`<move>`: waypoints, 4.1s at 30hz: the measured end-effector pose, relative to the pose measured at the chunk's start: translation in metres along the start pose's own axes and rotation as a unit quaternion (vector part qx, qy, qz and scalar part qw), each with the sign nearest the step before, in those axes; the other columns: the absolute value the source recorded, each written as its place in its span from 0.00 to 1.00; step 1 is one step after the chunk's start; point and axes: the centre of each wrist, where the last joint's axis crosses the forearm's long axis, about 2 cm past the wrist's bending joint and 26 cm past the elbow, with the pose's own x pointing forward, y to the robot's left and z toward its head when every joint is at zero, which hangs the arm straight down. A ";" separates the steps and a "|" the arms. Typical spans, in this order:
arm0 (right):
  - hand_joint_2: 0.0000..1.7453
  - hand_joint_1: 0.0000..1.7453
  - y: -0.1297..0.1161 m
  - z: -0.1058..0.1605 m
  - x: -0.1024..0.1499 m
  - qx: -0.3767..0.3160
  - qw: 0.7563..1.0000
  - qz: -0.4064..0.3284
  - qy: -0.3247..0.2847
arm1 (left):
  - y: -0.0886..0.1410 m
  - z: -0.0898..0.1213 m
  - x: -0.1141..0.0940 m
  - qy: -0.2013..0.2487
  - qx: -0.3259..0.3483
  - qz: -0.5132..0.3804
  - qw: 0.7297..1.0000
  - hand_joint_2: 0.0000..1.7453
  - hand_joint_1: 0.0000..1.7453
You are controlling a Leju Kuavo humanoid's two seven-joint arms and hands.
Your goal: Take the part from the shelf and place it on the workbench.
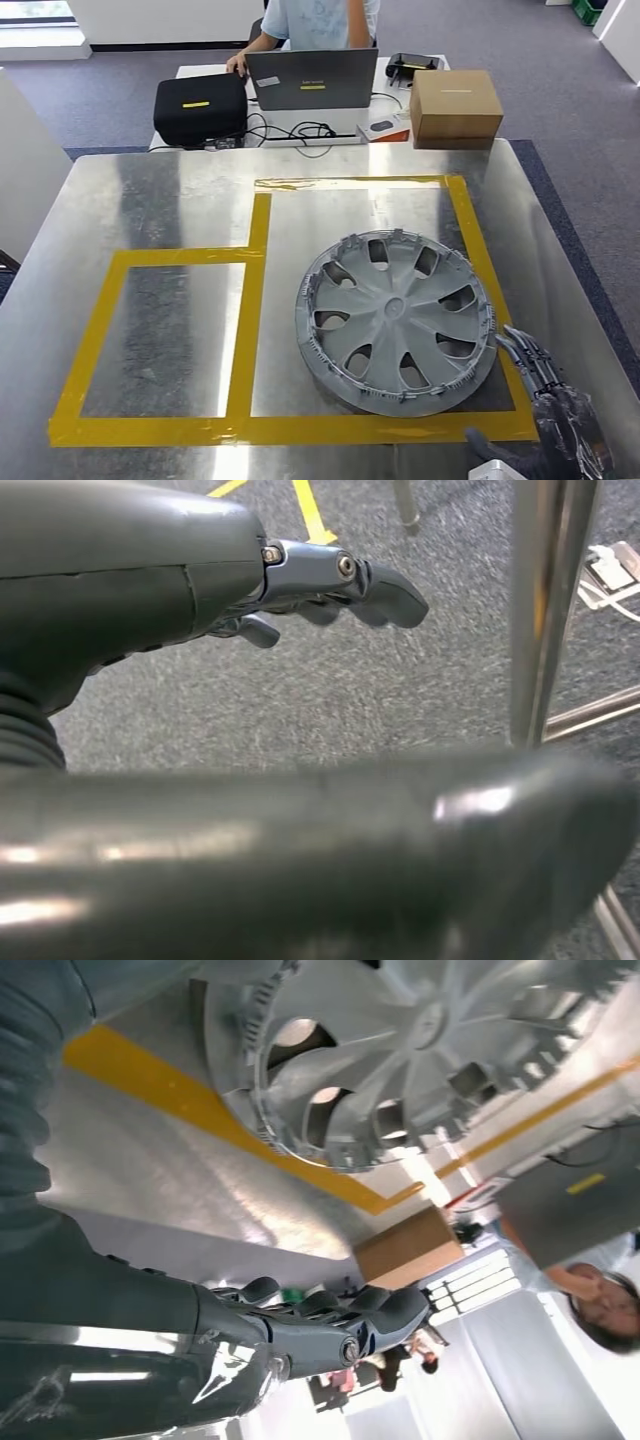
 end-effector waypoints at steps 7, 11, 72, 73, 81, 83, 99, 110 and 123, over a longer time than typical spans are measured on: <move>1.00 0.00 0.003 -0.005 0.014 -0.012 0.997 -0.065 -0.033 | 0.004 -0.005 0.006 -0.014 0.015 -0.005 1.000 0.00 0.00; 1.00 0.00 0.004 -0.005 0.024 -0.029 0.992 -0.108 -0.064 | 0.007 -0.007 0.007 -0.021 0.021 -0.009 1.000 0.00 0.00; 0.00 0.00 0.008 0.009 0.060 -0.177 0.947 -0.257 -0.083 | -0.024 0.004 0.029 -0.011 0.034 0.042 0.998 0.00 0.00; 0.00 0.00 0.008 0.009 0.060 -0.176 0.947 -0.256 -0.084 | -0.025 0.005 0.029 -0.010 0.035 0.043 0.998 0.00 0.00; 0.00 0.00 0.009 0.012 0.060 -0.167 0.948 -0.255 -0.085 | -0.031 0.009 0.031 -0.007 0.039 0.051 0.998 0.00 0.00; 0.00 0.00 0.009 0.013 0.060 -0.165 0.950 -0.251 -0.084 | -0.035 0.010 0.034 -0.010 0.059 0.071 0.996 0.00 0.00; 0.00 0.00 0.010 0.016 0.064 -0.150 0.955 -0.240 -0.083 | -0.084 0.022 0.152 -0.042 0.094 0.114 0.988 0.00 0.00; 0.00 0.00 0.010 0.017 0.064 -0.145 0.955 -0.242 -0.086 | -0.096 0.030 0.161 -0.079 0.070 0.092 0.990 0.00 0.00; 0.00 0.00 0.011 0.019 0.060 -0.134 0.955 -0.247 -0.097 | -0.102 0.028 0.151 -0.081 0.099 0.147 0.981 0.00 0.00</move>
